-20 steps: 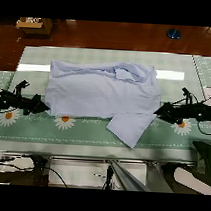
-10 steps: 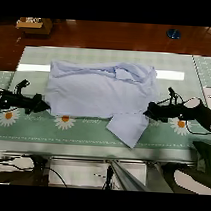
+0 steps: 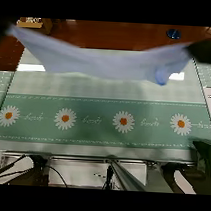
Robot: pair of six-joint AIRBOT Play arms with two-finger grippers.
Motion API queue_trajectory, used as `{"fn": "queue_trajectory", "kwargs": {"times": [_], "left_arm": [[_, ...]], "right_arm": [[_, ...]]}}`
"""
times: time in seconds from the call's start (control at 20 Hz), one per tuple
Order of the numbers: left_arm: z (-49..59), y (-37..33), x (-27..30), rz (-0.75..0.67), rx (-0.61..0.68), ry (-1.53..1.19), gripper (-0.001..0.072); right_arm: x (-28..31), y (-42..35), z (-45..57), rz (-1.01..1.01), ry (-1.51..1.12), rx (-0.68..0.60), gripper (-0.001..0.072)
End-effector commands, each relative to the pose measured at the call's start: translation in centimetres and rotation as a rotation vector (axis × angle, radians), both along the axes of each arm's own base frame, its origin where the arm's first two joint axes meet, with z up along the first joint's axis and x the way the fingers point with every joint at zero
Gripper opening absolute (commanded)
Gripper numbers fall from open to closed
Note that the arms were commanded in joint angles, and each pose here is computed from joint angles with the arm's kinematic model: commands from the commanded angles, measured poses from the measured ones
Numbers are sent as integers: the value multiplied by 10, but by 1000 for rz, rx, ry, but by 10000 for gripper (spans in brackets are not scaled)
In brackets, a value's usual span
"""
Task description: Fold the shirts.
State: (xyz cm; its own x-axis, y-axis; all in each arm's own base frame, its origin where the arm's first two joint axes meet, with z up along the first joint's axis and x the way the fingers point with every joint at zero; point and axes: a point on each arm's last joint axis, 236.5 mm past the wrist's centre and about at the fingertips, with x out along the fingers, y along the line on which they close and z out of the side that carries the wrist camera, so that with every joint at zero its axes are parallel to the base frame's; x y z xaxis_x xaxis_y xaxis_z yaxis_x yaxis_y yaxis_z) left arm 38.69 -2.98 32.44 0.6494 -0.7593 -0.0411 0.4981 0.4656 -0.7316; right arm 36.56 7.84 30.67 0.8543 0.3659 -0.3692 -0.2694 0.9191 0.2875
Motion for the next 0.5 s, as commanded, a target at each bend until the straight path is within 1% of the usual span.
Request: {"fn": "queue_trajectory", "kwargs": {"times": [0.0, 0.05, 0.15, 0.2, 0.25, 0.3, 0.4, 0.45], "left_arm": [[143, -57, -93, 21, 206, -341, 23], [160, -65, -112, 90, 312, -380, 22], [186, -69, -152, 295, 516, -433, 23], [199, -66, -173, 411, 587, -454, 23], [207, -65, -193, 497, 632, -475, 23], [211, -70, -215, 552, 666, -494, 24], [195, -81, -246, 575, 740, -469, 24], [180, -80, -257, 590, 773, -412, 24]], "right_arm": [[-78, -35, 169, -172, -370, -59, 27], [-100, -36, 194, -180, -421, -74, 27], [-138, -37, 220, -187, -460, -91, 26], [-152, -37, 222, -193, -446, -85, 27], [-164, -37, 218, -192, -413, -91, 27], [-175, -36, 211, -185, -381, -102, 27], [-195, -34, 195, -178, -318, -114, 26], [-207, -37, 190, -188, -307, -126, 26]]}}
